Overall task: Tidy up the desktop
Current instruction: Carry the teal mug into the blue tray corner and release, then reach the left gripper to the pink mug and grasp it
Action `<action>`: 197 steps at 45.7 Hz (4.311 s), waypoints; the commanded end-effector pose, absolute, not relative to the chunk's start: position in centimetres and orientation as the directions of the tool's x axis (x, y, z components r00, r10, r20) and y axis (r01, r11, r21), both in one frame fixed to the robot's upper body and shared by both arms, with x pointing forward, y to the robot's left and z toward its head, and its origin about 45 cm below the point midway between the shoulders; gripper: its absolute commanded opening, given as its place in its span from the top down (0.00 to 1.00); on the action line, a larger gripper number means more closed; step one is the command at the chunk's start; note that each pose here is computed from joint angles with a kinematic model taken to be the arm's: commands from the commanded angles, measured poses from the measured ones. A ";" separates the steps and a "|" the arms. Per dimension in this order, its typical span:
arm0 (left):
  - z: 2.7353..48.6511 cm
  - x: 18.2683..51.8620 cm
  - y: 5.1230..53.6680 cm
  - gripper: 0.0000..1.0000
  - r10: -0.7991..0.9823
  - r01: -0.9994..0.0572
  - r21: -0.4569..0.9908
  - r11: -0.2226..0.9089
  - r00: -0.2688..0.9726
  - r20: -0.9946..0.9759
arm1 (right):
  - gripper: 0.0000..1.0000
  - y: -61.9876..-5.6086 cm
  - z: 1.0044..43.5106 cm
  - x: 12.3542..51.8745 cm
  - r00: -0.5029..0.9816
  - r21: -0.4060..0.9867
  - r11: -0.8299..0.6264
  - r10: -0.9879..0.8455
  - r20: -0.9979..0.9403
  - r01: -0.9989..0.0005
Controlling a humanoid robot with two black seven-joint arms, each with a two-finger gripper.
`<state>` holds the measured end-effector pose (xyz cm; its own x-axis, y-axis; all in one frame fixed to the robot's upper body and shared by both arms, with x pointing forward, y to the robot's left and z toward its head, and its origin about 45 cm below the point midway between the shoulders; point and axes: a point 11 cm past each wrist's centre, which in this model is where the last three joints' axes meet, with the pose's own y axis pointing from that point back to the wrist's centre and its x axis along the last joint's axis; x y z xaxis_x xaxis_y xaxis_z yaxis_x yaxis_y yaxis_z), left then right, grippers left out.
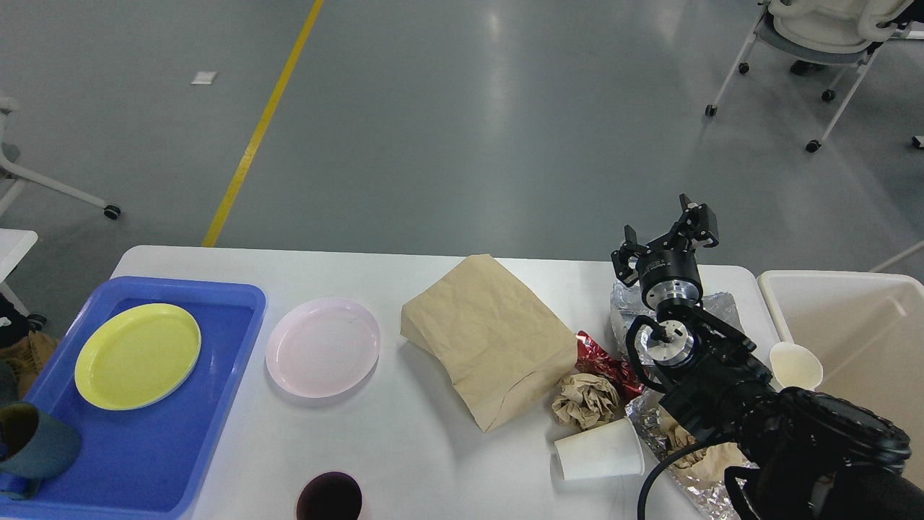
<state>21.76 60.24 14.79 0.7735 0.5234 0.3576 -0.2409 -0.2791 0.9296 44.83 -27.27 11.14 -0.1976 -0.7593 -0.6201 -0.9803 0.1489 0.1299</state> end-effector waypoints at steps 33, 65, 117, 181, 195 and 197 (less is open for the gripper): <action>27.8 30.7 55.4 0.03 0.632 -0.220 0.974 0.058 0.764 0.134 | 0.00 -27.2 11.2 44.9 -0.196 0.128 0.148 -0.758 -0.622 -0.981; 32.1 40.0 27.6 0.06 0.122 -0.065 0.944 0.322 0.992 0.027 | 0.00 -27.2 11.2 44.9 -0.196 0.128 0.148 -0.759 -0.620 -0.981; 15.6 25.9 21.6 0.08 -0.074 0.277 0.959 0.056 0.959 -0.273 | 0.00 -27.2 11.2 44.9 -0.196 0.128 0.149 -0.757 -0.623 -0.981; 11.5 24.7 23.8 0.13 -0.149 0.139 0.985 -0.098 0.977 -0.153 | 0.00 -27.3 11.2 44.9 -0.197 0.129 0.149 -0.759 -0.621 -0.980; 10.5 24.2 24.4 0.30 -0.136 0.123 0.986 -0.109 0.981 -0.137 | 0.00 -27.2 11.2 44.9 -0.196 0.128 0.149 -0.757 -0.623 -0.981; 10.5 24.1 24.4 0.31 -0.135 0.125 0.986 -0.107 0.981 -0.139 | 0.00 -27.2 11.2 44.9 -0.195 0.128 0.147 -0.759 -0.621 -0.981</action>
